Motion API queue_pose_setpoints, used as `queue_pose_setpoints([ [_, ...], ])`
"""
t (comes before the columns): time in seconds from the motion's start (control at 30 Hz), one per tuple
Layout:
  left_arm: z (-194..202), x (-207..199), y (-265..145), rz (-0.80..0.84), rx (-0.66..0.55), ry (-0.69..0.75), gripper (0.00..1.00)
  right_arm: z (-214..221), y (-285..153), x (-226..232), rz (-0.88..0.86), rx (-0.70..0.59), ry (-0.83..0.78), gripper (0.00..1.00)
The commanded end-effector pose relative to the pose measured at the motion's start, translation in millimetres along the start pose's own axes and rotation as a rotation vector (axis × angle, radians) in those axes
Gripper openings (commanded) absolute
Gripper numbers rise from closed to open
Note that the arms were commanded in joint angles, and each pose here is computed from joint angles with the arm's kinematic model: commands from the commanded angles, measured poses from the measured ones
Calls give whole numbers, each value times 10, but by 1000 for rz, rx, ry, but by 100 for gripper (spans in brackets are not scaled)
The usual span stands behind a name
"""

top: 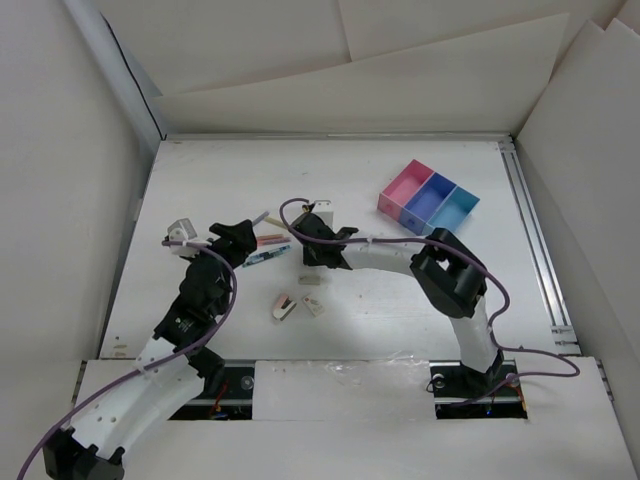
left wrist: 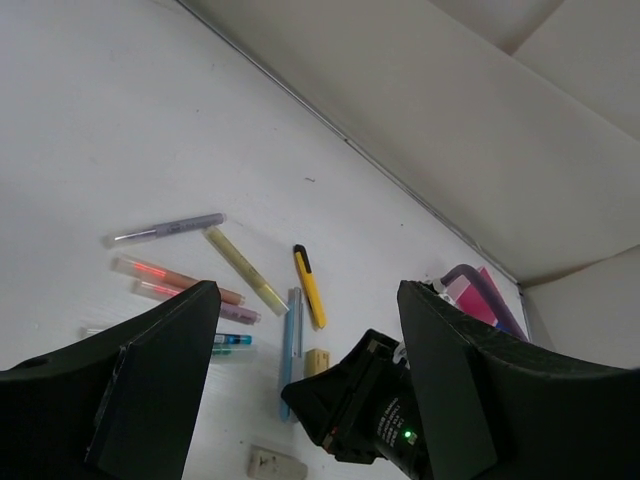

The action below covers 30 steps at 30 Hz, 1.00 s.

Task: Sort the stationery into containers
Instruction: Pick up the pen from the center of the board, then place the pen in the storage box.

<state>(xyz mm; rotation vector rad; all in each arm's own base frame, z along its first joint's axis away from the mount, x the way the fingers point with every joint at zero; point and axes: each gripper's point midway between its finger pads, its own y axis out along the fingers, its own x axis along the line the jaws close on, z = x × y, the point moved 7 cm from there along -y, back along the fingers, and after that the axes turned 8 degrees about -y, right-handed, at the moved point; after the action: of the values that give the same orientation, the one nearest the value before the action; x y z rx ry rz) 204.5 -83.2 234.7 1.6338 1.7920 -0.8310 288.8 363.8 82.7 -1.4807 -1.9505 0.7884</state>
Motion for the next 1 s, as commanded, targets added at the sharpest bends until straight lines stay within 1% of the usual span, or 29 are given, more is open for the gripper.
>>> queue_pose_setpoints([
  [0.0,-36,10,-9,2,-24,-15,68,-202,-284,34,-25,-58,27,1],
  [0.1,-52,1,-20,8,-28,-20,68,-301,-512,58,-70,-92,41,0],
  [0.17,-52,1,-20,8,-28,-20,68,-486,-750,64,-106,-144,69,0],
  [0.27,-52,1,-20,8,-28,-20,68,-615,-990,11,-120,-184,87,0],
  [0.33,-43,-5,-23,15,-20,-20,68,-677,-1099,-58,-96,-217,99,0],
  [0.37,-18,24,-20,9,-15,-15,68,-785,-1218,-134,-91,-249,121,0],
  [0.47,-18,-43,-26,53,-2,-20,68,-1011,-1350,-470,-55,-312,195,0],
  [0.5,25,-72,-22,82,31,3,67,-1167,-1349,-667,-41,-336,254,0],
  [0.53,30,-106,-28,109,43,9,66,-1156,-1385,-677,-51,-336,255,0],
  [0.57,42,-151,-12,136,50,14,66,-1273,-1357,-904,-14,-362,313,0],
  [0.63,159,-142,24,144,108,44,66,-1456,-1431,-1126,1,-428,382,0],
  [0.67,200,-130,38,141,127,53,66,-1502,-1357,-1372,54,-433,433,0],
  [0.73,234,-193,83,154,154,72,66,-1591,-1310,-1602,90,-461,505,0],
  [0.77,278,-208,83,175,184,85,66,-1624,-1253,-1696,94,-461,530,0],
  [0.8,300,-213,90,185,196,99,66,-1643,-1212,-1914,130,-463,570,0],
  [0.87,334,-222,96,196,215,102,66,-1668,-1065,-2073,136,-451,619,0],
  [0.9,334,-222,96,196,215,102,66,-1700,-1022,-2232,150,-456,643,0],
  [0.97,332,-242,93,209,216,98,66,-1676,-897,-2329,139,-425,663,0],
])
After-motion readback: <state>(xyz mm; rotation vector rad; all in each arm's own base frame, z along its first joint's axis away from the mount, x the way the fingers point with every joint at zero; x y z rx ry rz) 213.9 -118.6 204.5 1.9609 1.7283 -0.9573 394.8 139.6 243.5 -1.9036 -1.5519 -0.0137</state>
